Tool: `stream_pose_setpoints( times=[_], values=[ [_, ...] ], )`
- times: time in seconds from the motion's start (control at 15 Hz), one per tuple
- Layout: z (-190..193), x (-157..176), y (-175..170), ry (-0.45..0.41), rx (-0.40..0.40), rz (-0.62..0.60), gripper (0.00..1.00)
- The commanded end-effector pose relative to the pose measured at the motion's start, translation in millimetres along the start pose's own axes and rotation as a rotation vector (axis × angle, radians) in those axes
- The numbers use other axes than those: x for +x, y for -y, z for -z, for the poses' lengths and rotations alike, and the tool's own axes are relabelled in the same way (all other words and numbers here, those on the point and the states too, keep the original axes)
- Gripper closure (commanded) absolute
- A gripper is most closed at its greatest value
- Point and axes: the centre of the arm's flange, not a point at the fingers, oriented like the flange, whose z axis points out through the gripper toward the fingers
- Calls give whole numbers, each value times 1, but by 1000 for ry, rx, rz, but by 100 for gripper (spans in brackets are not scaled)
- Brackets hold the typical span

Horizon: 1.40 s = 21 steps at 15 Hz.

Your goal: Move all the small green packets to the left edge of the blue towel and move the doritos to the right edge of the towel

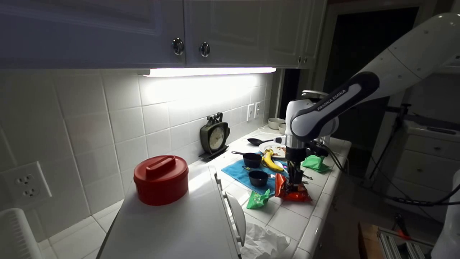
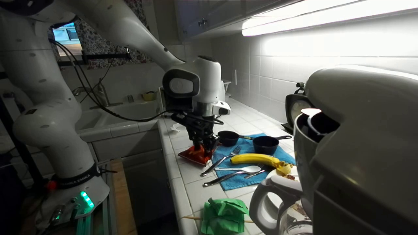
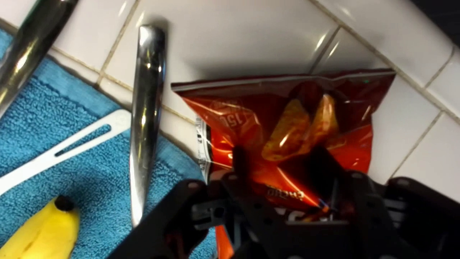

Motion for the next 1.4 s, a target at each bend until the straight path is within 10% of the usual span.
stream_pose_setpoints(
  times=[0.0, 0.47, 1.33],
  values=[
    [-2, -3, -2, -32, -2, 13, 81],
    [43, -21, -15, -76, -158, -29, 100],
    [92, -97, -83, -111, -367, -319, 96]
  ],
)
